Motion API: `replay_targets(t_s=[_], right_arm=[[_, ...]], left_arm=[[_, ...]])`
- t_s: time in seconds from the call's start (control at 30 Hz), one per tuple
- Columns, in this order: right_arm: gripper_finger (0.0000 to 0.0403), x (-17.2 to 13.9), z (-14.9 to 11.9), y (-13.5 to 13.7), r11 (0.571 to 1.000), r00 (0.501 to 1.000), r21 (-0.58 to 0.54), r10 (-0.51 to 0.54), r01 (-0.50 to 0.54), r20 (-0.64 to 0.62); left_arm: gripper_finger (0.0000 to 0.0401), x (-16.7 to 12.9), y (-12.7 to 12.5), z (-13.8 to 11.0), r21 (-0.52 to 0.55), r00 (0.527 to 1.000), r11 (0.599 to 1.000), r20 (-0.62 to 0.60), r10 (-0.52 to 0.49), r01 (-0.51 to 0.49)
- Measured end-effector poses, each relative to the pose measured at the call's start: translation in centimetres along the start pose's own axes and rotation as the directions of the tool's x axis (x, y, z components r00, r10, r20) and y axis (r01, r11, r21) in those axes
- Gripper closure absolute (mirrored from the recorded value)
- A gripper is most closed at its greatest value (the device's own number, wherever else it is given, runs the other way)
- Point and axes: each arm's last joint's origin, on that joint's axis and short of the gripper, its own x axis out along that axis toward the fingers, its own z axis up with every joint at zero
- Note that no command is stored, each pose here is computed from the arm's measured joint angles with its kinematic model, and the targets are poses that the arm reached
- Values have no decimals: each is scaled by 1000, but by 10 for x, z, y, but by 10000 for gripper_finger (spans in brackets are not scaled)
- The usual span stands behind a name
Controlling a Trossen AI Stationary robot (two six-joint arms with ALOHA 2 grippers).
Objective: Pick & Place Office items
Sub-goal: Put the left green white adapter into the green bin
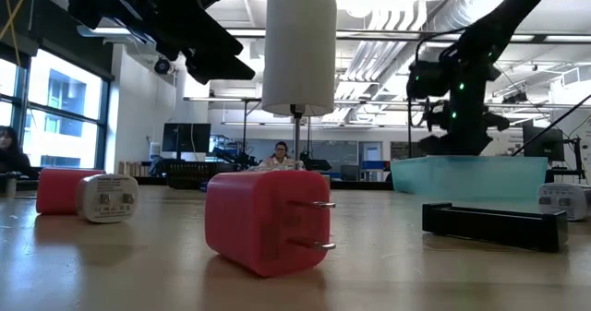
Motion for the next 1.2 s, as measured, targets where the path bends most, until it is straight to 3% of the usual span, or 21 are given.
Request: replay_targets(t_s=[0.27, 1.2], right_arm=[[280, 16, 0, 10, 1000, 1000, -21, -16, 16, -1], [252, 16, 4, 13, 999, 999, 9, 49, -49, 22]], left_arm=[[126, 0, 0, 0, 4, 1000, 1000, -2, -11, 11], [126, 0, 0, 0, 1, 1000, 1000, -2, -11, 11]])
